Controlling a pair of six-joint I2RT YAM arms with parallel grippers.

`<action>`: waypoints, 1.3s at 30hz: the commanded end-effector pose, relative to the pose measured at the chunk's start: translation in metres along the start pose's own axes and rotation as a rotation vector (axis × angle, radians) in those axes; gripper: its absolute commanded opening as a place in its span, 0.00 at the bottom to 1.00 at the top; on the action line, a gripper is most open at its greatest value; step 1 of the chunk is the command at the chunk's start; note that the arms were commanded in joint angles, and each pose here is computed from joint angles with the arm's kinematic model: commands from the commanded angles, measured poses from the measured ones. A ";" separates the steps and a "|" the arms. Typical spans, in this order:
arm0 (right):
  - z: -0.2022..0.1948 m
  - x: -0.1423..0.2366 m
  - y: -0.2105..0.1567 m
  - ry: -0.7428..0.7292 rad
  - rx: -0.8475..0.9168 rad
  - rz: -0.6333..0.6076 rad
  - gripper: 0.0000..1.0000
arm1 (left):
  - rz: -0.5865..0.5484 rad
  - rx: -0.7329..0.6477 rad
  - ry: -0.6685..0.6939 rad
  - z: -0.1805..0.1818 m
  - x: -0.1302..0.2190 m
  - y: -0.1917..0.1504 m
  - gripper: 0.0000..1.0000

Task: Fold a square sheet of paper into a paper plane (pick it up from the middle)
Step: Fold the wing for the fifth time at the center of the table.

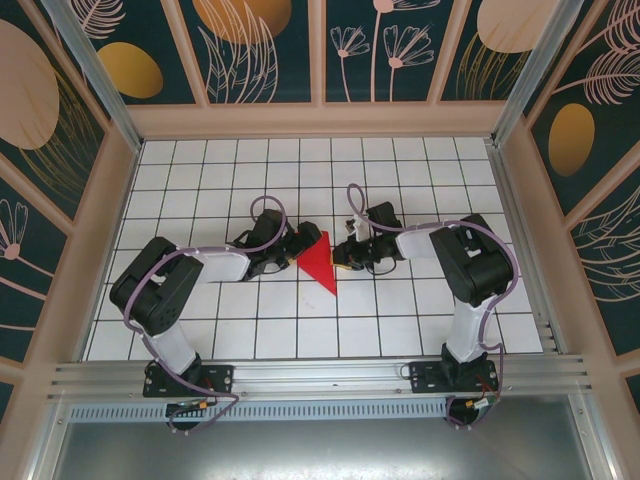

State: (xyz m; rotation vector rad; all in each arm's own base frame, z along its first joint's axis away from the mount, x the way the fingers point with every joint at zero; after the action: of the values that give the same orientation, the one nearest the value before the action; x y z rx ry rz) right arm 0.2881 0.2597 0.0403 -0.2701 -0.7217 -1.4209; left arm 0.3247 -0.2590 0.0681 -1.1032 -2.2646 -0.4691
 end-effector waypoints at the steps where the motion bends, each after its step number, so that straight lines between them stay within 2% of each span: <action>1: -0.037 -0.010 -0.017 -0.145 -0.056 0.036 0.20 | 0.034 0.010 -0.057 -0.012 0.000 -0.004 0.88; 9: -0.038 -0.008 -0.018 -0.157 -0.066 0.028 0.20 | 0.014 0.004 -0.075 -0.018 0.012 -0.003 0.70; 15: -0.036 -0.007 -0.015 -0.160 -0.069 0.019 0.21 | -0.018 -0.002 -0.093 -0.020 0.024 -0.001 0.63; 23: -0.033 -0.006 -0.009 -0.163 -0.068 0.008 0.21 | 0.024 -0.012 -0.122 -0.023 0.021 -0.007 0.47; 27: -0.030 -0.004 -0.007 -0.158 -0.060 -0.004 0.22 | 0.056 -0.020 -0.142 -0.028 0.017 -0.010 0.43; 30: -0.026 -0.003 -0.004 -0.148 -0.052 -0.015 0.22 | 0.058 -0.019 -0.134 -0.028 0.015 -0.009 0.36; 33: -0.014 0.004 0.003 -0.122 -0.029 -0.047 0.25 | 0.023 -0.001 -0.093 -0.020 0.014 -0.005 0.19; 35: -0.003 0.012 0.012 -0.118 0.005 -0.081 0.25 | 0.009 0.013 -0.077 -0.017 0.013 -0.003 0.13; 39: 0.011 0.038 0.026 -0.198 0.072 -0.173 0.30 | 0.010 0.017 -0.068 -0.018 0.011 -0.002 0.03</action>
State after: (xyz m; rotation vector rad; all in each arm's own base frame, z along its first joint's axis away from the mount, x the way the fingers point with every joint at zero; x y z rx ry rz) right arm 0.3000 0.2518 0.0534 -0.3195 -0.8378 -1.4865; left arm 0.3186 -0.2619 0.0895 -1.1611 -2.3208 -0.4127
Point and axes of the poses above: each hand's point on the last joint's axis, 136 mm out from that joint toward the fingers, its own x axis back along the fingers, its own z axis along the line the jaws close on, y = z × x, the point moved 3 cm from there along x, back along the fingers, and after that the axes turned 9 degrees about x, right-handed, at the moved point
